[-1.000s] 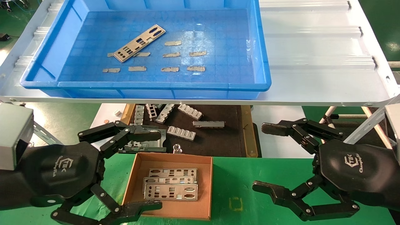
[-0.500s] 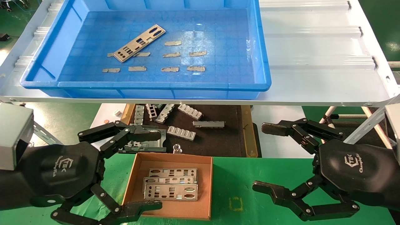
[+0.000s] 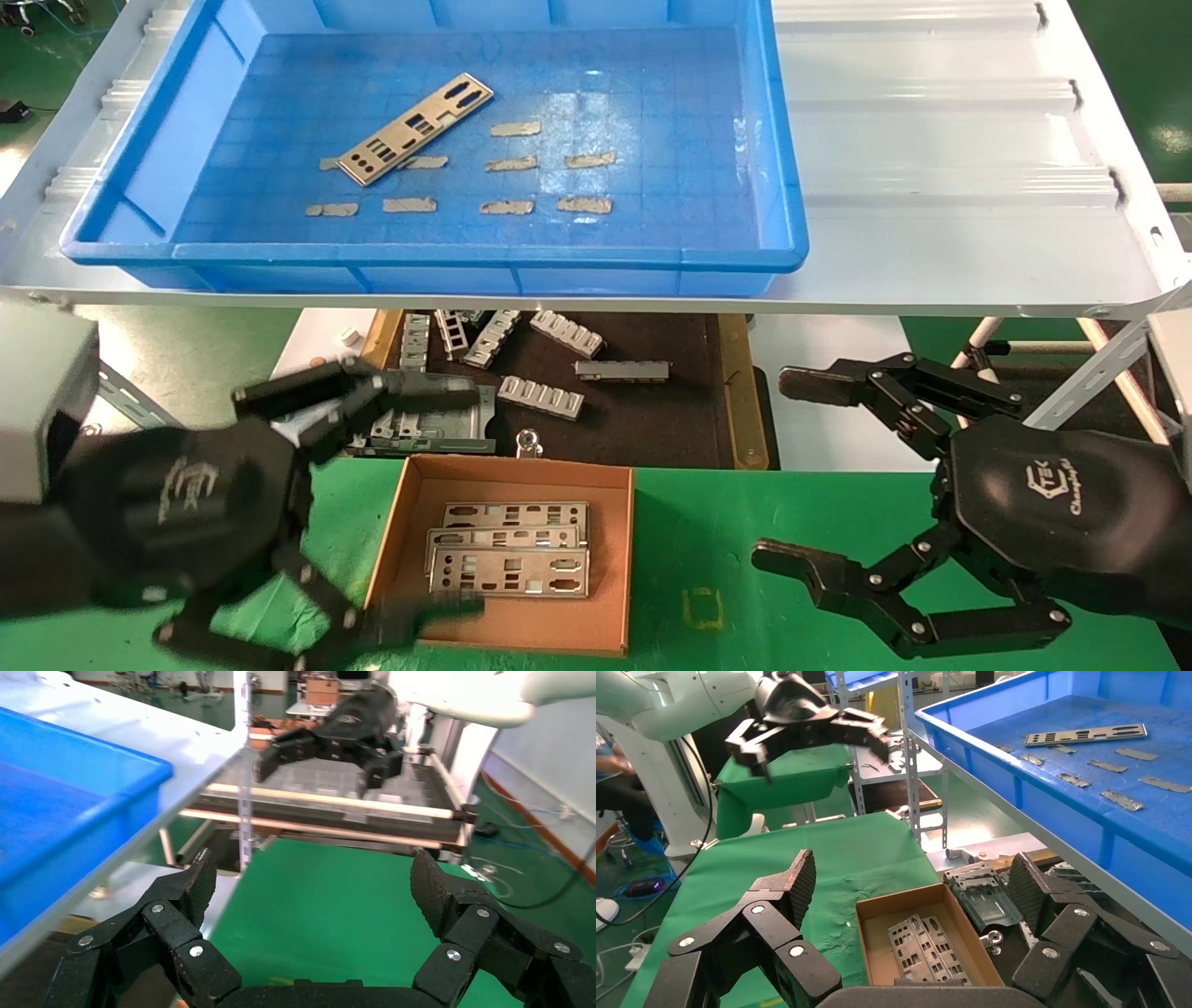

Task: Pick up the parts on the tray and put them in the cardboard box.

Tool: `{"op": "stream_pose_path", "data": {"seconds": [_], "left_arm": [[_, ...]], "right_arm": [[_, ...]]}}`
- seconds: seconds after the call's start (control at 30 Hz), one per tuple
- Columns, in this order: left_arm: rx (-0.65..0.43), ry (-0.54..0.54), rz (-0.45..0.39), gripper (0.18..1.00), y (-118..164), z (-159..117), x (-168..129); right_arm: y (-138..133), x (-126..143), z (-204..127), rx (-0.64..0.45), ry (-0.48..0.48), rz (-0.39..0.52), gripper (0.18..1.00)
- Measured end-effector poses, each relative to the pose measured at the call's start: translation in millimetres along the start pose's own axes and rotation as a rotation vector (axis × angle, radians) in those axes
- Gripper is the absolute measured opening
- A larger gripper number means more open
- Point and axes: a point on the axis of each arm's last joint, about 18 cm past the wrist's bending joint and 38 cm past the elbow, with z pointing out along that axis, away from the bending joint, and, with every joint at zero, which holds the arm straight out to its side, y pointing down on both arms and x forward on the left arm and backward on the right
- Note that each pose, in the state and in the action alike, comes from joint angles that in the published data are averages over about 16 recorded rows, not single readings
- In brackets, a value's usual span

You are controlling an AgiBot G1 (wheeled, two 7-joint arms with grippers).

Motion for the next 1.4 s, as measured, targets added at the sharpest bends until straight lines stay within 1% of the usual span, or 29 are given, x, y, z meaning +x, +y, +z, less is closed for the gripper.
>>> {"op": "stream_pose_path", "data": {"seconds": [0.1, 0.2, 0.3, 0.47, 0.63, 0.7, 0.77, 0.9, 1.0, 1.07, 1.23, 1.4], "left_arm": [[0.006, -0.053, 0.009, 1.001, -4.2, 2.1, -16.8], [0.013, -0.122, 0.02, 1.001, -9.8, 4.5, -39.7], [0.014, -0.202, 0.026, 1.001, -15.3, 7.2, -67.5], [-0.012, -0.332, 0.026, 1.001, -22.1, 13.2, -118.4], [-0.07, -0.44, 0.022, 1.001, -24.4, 20.2, -164.6], [-0.101, -0.473, 0.021, 1.001, -24.0, 23.4, -179.7], [-0.132, -0.498, 0.022, 1.001, -23.5, 27.1, -192.4], [-0.194, -0.532, 0.032, 1.001, -21.8, 33.6, -211.3], [-0.227, -0.55, 0.036, 1.001, -20.8, 37.1, -221.0], [-0.243, -0.56, 0.037, 1.001, -20.3, 38.9, -225.8], [-0.261, -0.581, 0.036, 1.001, -19.9, 41.5, -234.1], [-0.26, -0.603, 0.016, 1.001, -19.0, 40.9, -239.3]], "right_arm": [[0.0, 0.0, 0.0, 0.0, 0.0, 0.0, 0.987], [0.0, 0.0, 0.0, 0.0, 0.0, 0.0, 0.969], [0.0, 0.0, 0.0, 0.0, 0.0, 0.0, 0.95], [0.0, 0.0, 0.0, 0.0, 0.0, 0.0, 0.894], [0.0, 0.0, 0.0, 0.0, 0.0, 0.0, 0.798], [0.0, 0.0, 0.0, 0.0, 0.0, 0.0, 0.769], [0.0, 0.0, 0.0, 0.0, 0.0, 0.0, 0.72], [0.0, 0.0, 0.0, 0.0, 0.0, 0.0, 0.635], [0.0, 0.0, 0.0, 0.0, 0.0, 0.0, 0.554], [0.0, 0.0, 0.0, 0.0, 0.0, 0.0, 0.518], [0.0, 0.0, 0.0, 0.0, 0.0, 0.0, 0.405], [0.0, 0.0, 0.0, 0.0, 0.0, 0.0, 0.32]]}}
